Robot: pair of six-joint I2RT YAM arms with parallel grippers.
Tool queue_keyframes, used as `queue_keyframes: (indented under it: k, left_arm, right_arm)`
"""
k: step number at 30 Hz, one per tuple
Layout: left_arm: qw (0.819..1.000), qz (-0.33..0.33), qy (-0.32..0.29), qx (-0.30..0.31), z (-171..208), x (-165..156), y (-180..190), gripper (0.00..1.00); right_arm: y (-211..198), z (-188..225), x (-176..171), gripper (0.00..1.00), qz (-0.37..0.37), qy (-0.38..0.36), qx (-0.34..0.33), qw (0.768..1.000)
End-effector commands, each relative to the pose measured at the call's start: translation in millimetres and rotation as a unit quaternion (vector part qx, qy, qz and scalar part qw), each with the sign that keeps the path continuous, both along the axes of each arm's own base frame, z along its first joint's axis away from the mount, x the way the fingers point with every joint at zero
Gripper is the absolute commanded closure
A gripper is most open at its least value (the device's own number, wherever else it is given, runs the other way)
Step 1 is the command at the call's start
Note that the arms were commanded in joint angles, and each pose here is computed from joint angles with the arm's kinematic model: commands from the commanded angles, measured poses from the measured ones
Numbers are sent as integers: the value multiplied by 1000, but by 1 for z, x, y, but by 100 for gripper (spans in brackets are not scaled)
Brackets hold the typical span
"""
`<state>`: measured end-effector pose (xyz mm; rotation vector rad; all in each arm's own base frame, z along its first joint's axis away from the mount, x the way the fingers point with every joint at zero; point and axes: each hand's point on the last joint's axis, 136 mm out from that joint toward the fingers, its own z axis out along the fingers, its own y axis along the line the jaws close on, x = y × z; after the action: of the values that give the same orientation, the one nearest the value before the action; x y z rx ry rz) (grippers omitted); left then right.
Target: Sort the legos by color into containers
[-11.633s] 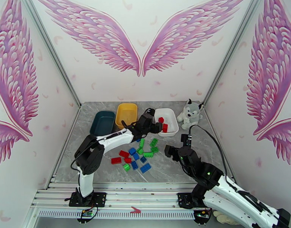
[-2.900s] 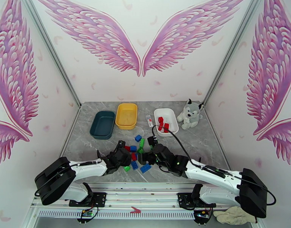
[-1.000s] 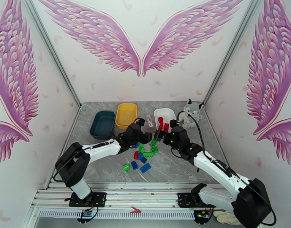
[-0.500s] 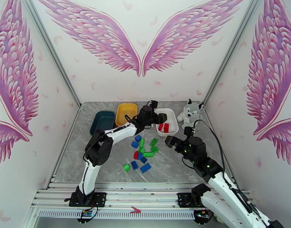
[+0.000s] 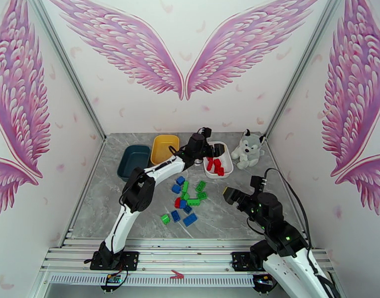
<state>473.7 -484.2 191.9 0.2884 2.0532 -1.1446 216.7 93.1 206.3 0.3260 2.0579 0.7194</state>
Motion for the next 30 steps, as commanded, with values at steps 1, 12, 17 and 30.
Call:
queue_keyframes:
  k: [1,12,17,30]
  left_arm:
    - [999,-3,-40,18,31,-26,5,20]
    - [981,87,-74,158,0,-87,95,22]
    - [961,113,-52,249,-48,-120,151,27]
    - [918,157,-5,364,-125,-191,211,26]
  right_arm:
    - [-7,-18,-8,0,-7,25,-17,1000]
    - [14,-38,-7,12,45,45,0,998]
    - [24,-48,-8,18,65,52,17,996]
    - [51,-74,-2,19,108,75,29,991]
